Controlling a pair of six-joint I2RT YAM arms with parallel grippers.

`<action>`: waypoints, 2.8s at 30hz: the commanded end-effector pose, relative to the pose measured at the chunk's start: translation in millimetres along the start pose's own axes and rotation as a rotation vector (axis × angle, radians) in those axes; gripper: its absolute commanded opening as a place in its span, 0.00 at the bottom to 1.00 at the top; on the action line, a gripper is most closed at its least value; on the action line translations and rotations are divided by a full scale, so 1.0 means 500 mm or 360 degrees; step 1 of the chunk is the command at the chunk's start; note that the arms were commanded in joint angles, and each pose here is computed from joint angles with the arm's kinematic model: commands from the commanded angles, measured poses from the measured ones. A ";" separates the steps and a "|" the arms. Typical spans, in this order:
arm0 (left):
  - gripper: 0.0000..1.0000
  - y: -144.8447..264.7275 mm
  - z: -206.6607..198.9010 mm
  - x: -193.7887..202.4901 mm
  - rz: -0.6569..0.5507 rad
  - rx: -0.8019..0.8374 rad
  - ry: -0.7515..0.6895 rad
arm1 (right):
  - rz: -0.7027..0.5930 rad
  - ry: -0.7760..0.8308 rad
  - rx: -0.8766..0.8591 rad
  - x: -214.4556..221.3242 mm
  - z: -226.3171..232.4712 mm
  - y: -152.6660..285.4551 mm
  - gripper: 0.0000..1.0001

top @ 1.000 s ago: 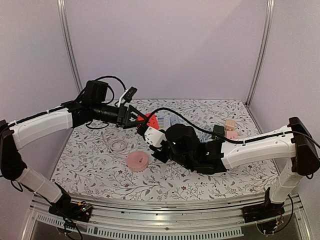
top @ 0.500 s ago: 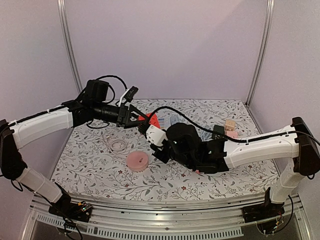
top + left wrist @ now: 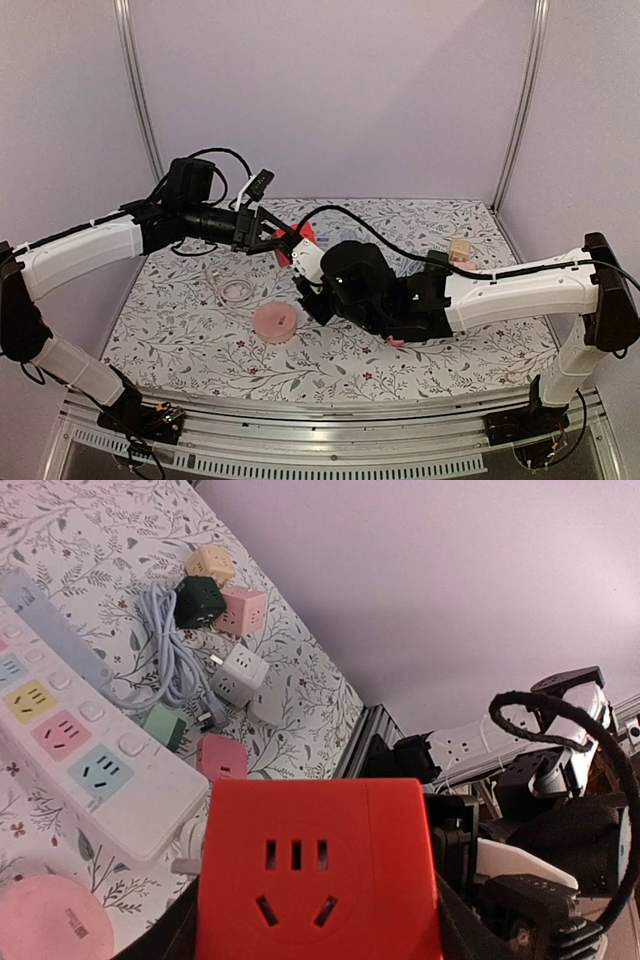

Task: Pull the plug off the socket
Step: Remove the plug from the socket, then place the plug at the center of the board.

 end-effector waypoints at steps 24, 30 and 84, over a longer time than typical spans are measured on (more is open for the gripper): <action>0.00 0.025 0.000 -0.026 -0.0065 0.0009 -0.0100 | -0.0249 0.0309 -0.0351 -0.029 0.030 0.051 0.00; 0.00 0.024 0.005 -0.027 -0.0064 0.0000 -0.0092 | -0.0220 0.0402 -0.0332 -0.030 0.016 0.065 0.00; 0.00 0.072 0.083 -0.052 -0.0305 -0.0406 -0.0052 | 0.0362 -0.0344 -0.0004 0.215 0.037 0.017 0.71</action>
Point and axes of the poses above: each gripper's point midway between its finger pads, its own y axis back along the fingers, its own z axis along the line the jaws close on, x = y × z, the point moved 7 cm from there along y, back along the fingers, and after that the axes turned 8 degrees about y, right-handed, at the moved point
